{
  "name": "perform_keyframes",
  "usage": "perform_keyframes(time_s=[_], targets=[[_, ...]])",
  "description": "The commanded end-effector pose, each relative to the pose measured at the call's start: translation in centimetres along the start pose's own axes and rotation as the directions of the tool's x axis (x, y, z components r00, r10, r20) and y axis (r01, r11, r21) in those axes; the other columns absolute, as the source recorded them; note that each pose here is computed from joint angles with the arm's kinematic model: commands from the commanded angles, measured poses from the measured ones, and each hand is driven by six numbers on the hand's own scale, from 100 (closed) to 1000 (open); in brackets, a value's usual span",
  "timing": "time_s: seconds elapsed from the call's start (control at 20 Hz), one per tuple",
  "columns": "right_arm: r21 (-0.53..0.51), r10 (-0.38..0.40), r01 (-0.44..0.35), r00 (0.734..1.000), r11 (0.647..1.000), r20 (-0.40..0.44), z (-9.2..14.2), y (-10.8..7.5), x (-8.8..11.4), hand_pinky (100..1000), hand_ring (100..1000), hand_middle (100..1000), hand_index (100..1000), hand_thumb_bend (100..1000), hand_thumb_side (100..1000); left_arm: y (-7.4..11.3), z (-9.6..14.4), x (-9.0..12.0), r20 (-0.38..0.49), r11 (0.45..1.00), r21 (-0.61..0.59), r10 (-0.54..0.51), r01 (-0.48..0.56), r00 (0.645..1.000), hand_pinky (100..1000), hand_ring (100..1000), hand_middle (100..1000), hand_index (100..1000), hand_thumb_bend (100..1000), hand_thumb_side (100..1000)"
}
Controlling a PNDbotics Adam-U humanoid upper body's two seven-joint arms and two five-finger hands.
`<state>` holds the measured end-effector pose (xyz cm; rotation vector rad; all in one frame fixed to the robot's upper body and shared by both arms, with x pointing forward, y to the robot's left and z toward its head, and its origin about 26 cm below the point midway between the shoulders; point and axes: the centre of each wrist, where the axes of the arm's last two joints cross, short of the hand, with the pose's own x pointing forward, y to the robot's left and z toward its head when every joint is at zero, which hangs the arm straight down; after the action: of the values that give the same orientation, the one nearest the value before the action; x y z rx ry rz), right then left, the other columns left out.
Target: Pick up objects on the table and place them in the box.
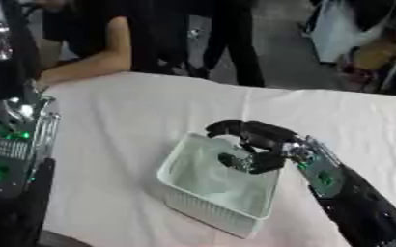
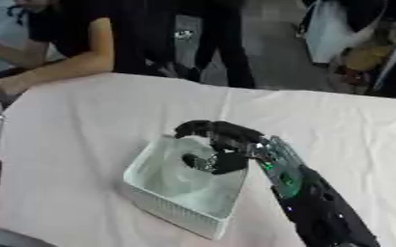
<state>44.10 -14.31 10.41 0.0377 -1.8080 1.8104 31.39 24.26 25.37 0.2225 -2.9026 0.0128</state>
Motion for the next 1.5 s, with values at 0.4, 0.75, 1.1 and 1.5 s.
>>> perform_keyframes(time_s=[0.4,0.75,1.1,1.5], targets=[[-0.058,0.135,-0.132,0.989,0.990,0.053,1.0,-5.5,1.5,1000,1000,1000,986,291,874,0.0,-0.5,0.4,0.021,1.000,-0.007,0.003,-0.003,1.000,576,618,672,785,231,656],[-0.020,0.136,-0.135,0.989,0.991,0.062,0.9,-5.3,2.0,1000,1000,1000,1000,538,868,-0.1,-0.5,0.4,0.021,1.000,-0.008,0.004,-0.003,1.000,575,618,671,785,229,657],[0.059,0.095,-0.097,0.995,0.994,0.035,1.0,-5.5,2.3,1000,1000,1000,1000,609,856,-0.1,-0.5,0.4,0.023,1.000,-0.008,0.004,-0.004,1.000,576,618,671,785,230,656],[0.048,0.106,-0.107,0.994,0.993,0.031,0.9,-5.6,2.7,1000,1000,1000,1000,604,733,-0.1,-0.5,0.4,0.024,1.000,-0.009,0.005,-0.005,1.000,575,618,671,784,228,656]])
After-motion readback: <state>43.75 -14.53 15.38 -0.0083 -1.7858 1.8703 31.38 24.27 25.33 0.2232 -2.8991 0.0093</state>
